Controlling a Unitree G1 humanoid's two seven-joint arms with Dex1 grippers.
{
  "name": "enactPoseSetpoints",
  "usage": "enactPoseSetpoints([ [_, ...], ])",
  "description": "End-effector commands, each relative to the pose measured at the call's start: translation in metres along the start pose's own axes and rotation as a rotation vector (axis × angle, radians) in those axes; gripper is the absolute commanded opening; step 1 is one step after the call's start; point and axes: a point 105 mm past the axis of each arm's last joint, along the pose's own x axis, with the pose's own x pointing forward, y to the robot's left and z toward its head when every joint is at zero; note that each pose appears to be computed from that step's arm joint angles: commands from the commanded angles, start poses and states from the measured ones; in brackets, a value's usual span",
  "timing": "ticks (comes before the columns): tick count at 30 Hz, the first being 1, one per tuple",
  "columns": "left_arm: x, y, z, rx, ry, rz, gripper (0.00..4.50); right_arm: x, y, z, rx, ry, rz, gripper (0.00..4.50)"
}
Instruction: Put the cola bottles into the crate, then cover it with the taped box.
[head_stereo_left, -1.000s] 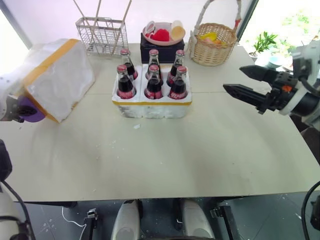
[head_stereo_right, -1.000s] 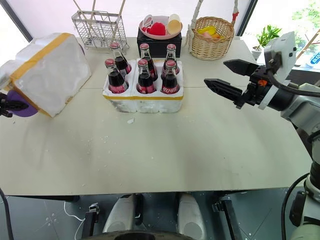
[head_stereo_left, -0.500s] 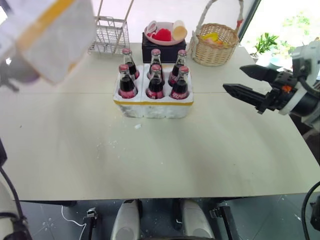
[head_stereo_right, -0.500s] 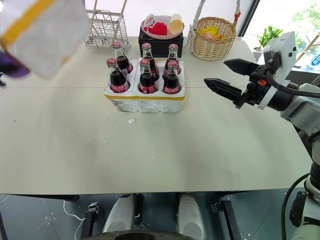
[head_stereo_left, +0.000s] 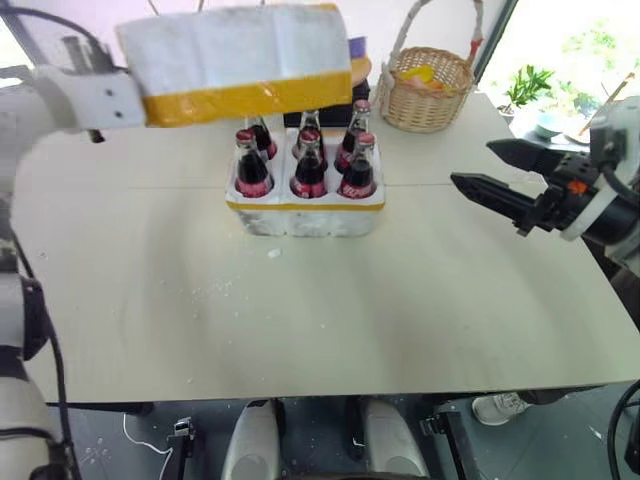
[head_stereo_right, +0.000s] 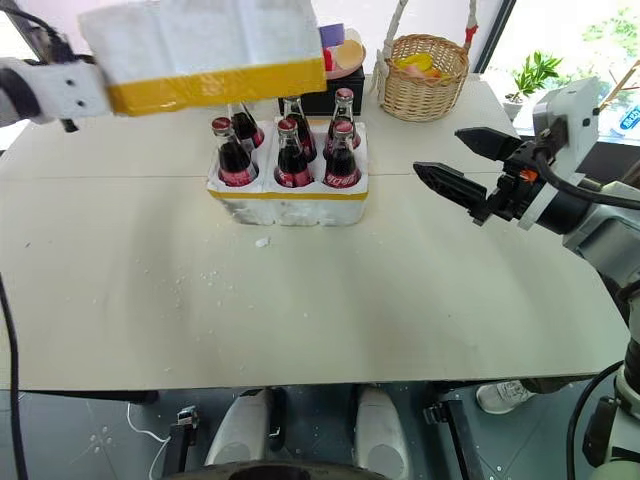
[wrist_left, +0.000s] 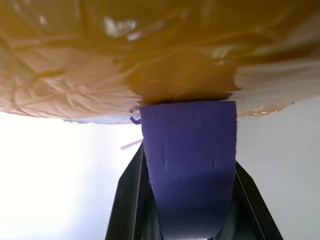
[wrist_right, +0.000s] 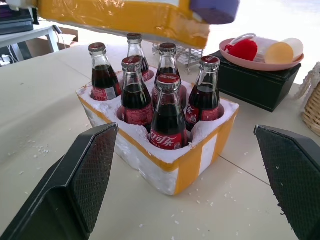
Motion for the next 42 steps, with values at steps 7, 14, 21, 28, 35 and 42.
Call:
enactPoseSetpoints([
  [7, 0.012, 0.021, 0.049, 0.116, -0.195, 0.270, 0.35, -0.004, 0.001, 0.008, -0.020, -0.037, -0.009, 4.50],
  [14, 0.014, 0.024, 0.058, 0.108, -0.229, 0.311, 0.35, -0.009, 0.001, 0.007, -0.028, -0.032, -0.027, 4.50],
  [21, 0.016, 0.004, 0.055, 0.235, -0.205, 0.242, 0.35, -0.010, 0.000, 0.009, -0.029, -0.042, -0.036, 4.50],
  [28, 0.017, -0.023, 0.056, 0.290, -0.208, 0.188, 0.35, -0.009, 0.001, 0.007, -0.026, -0.040, -0.026, 4.50],
  [35, 0.009, -0.056, 0.049, 0.253, -0.206, 0.109, 3.29, -0.007, 0.000, 0.000, -0.025, -0.027, -0.024, 4.50],
  [42, -0.019, -0.073, 0.033, 0.147, -0.174, 0.015, 4.42, -0.009, -0.001, -0.007, -0.034, 0.002, -0.024, 4.50],
])
